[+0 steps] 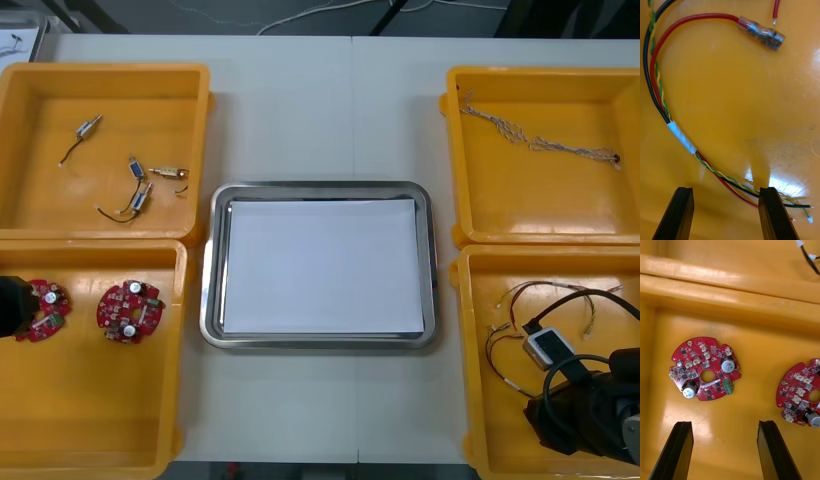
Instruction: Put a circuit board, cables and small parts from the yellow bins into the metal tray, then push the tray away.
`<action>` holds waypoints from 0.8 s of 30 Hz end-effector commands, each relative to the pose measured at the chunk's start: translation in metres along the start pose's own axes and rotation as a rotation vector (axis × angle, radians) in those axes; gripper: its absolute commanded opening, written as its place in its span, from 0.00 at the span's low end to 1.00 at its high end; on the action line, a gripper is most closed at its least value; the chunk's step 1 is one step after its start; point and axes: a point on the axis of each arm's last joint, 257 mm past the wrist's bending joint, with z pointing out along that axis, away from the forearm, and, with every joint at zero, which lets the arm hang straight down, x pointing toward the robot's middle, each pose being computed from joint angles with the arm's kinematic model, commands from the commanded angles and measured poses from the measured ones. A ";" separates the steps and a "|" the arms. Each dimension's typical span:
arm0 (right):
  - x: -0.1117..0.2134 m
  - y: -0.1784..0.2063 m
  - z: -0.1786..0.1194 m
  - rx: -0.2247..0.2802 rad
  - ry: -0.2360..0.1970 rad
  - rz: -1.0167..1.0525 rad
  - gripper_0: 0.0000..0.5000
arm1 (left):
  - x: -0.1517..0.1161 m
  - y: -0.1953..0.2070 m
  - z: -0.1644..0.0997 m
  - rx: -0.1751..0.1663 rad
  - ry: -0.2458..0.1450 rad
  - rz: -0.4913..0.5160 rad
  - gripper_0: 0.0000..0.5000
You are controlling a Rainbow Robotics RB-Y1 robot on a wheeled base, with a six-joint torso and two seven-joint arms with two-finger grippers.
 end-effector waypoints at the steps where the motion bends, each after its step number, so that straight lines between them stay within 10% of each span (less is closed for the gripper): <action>1: 0.010 0.012 0.007 -0.023 0.014 0.040 1.00 | 0.004 -0.001 0.014 0.003 0.028 -0.166 1.00; 14: 0.003 0.006 0.010 -0.012 0.009 0.037 1.00 | -0.003 -0.003 0.050 0.033 0.062 -0.251 1.00; 16: 0.002 0.004 0.011 -0.010 0.008 0.039 0.80 | -0.003 -0.006 0.053 0.039 0.068 -0.265 1.00; 19: 0.000 0.003 0.011 -0.008 0.008 0.040 0.06 | -0.003 -0.011 0.056 0.047 0.072 -0.278 1.00; 24: -0.004 0.000 0.010 -0.003 0.006 0.035 0.00 | -0.002 -0.018 0.059 0.051 0.076 -0.277 1.00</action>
